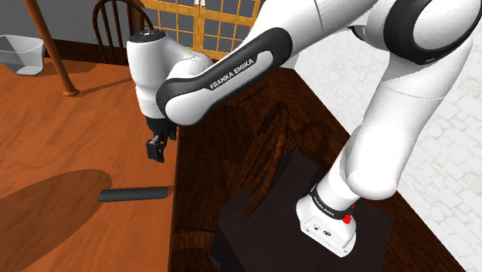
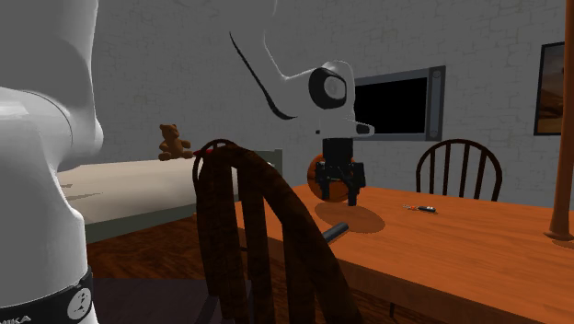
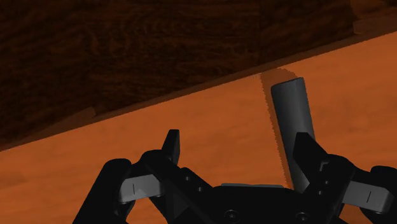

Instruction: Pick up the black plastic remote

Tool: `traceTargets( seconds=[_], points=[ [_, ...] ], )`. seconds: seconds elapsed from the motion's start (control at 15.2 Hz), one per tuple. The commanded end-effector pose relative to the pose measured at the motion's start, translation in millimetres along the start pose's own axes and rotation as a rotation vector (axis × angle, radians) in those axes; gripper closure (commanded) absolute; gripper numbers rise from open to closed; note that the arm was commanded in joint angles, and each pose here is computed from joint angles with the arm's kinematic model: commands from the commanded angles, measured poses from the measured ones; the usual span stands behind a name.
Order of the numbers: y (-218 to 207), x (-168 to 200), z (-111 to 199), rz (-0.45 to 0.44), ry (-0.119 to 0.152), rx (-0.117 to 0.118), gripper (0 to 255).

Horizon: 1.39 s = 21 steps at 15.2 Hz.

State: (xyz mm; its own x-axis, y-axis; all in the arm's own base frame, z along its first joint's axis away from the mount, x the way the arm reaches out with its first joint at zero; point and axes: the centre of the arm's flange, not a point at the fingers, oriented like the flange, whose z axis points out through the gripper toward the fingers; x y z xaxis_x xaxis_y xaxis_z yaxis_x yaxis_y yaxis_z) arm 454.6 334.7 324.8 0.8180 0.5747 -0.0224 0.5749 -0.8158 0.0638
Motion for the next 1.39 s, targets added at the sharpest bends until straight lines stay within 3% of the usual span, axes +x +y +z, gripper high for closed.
traceTargets(
  seconds=[0.0, 0.66, 1.32],
  points=[
    [-18.4, 12.5, 12.1, -0.043, 0.009, -0.003, 0],
    [-112.2, 77.7, 73.0, -0.250, 0.051, -0.019, 0],
    [-115.5, 79.0, 113.3, -0.252, 0.051, -0.019, 0]
  ],
)
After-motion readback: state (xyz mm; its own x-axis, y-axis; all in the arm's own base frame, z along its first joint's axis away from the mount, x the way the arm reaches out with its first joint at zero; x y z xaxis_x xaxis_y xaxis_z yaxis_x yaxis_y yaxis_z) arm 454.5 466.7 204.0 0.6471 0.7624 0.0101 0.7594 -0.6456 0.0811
